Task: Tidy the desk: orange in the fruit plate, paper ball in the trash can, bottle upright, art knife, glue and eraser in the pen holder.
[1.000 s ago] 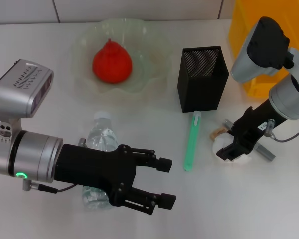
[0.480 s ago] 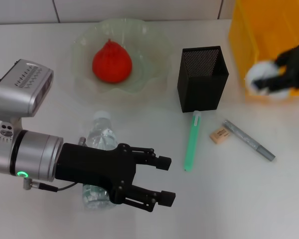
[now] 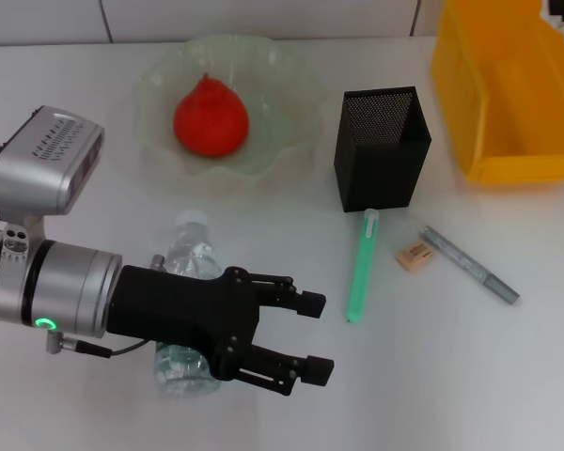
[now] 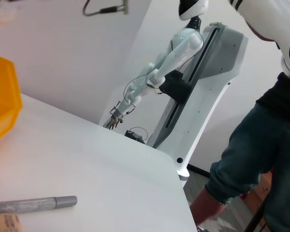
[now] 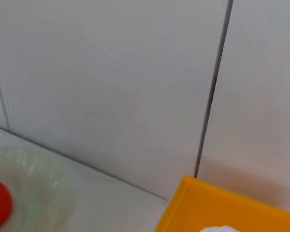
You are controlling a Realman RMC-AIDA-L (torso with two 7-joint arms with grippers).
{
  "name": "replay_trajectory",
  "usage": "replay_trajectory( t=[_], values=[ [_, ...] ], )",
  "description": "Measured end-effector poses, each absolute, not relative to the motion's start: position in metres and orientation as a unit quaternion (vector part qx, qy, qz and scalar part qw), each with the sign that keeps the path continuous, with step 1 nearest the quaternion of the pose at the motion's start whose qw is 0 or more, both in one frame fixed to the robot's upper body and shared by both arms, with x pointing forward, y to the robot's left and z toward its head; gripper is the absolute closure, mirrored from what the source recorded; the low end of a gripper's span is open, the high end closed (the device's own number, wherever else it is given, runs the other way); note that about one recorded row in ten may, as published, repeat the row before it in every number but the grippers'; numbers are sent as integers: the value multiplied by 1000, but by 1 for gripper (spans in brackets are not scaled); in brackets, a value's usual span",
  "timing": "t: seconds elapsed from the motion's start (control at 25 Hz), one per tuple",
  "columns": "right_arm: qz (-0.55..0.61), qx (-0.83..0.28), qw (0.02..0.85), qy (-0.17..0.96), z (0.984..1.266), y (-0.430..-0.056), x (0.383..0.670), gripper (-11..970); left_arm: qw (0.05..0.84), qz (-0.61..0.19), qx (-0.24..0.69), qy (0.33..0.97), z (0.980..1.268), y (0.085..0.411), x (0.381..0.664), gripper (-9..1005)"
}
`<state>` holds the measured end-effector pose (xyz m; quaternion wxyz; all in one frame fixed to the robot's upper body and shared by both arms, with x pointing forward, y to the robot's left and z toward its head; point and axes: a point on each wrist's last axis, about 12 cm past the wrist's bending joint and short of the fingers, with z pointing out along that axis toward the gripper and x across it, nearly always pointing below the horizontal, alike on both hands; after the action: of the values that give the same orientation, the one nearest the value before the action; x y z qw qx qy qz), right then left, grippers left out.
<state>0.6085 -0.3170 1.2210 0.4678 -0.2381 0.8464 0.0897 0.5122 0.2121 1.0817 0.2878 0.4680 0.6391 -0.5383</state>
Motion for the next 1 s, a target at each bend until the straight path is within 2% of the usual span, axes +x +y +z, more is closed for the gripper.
replay_trajectory(
  t=[0.12,0.28,0.36,0.48,0.56,0.6,0.64,0.76,0.8,0.84,0.88,0.92,1.0],
  values=[
    [92,-237,464,849,1216,-315,612,453,288,-538,467,640,1082,212,513,165],
    [92,-238,462,849,1214,-314,613,364,288,-541,464,639,1084,214,513,165],
    [91,-238,466,847,1215,-316,610,319,288,-544,460,640,1085,214,514,165],
    [110,-248,463,844,1217,-318,599,319,284,-550,447,646,1090,215,516,165],
    [150,-275,454,834,1216,-318,583,319,280,-551,439,652,1094,217,519,165],
    [198,-307,445,817,1214,-319,565,319,278,-548,434,658,1097,219,521,165],
    [198,-307,445,817,1214,-319,565,319,276,-541,426,670,1100,221,524,165],
    [279,-354,434,780,1202,-324,531,319,270,-517,408,702,1106,228,531,166],
    [330,-377,425,754,1186,-328,509,319,267,-500,396,723,1113,233,537,166],
    [330,-377,425,754,1186,-328,509,319,267,-500,396,723,1113,233,537,166],
    [374,-386,413,735,1167,-331,493,319,264,-492,388,733,1118,235,540,166],
    [374,-386,413,735,1167,-331,493,319,261,-487,380,742,1122,236,543,166],
    [425,-378,397,721,1138,-336,476,319,241,-461,349,779,1140,239,553,166]
  ],
)
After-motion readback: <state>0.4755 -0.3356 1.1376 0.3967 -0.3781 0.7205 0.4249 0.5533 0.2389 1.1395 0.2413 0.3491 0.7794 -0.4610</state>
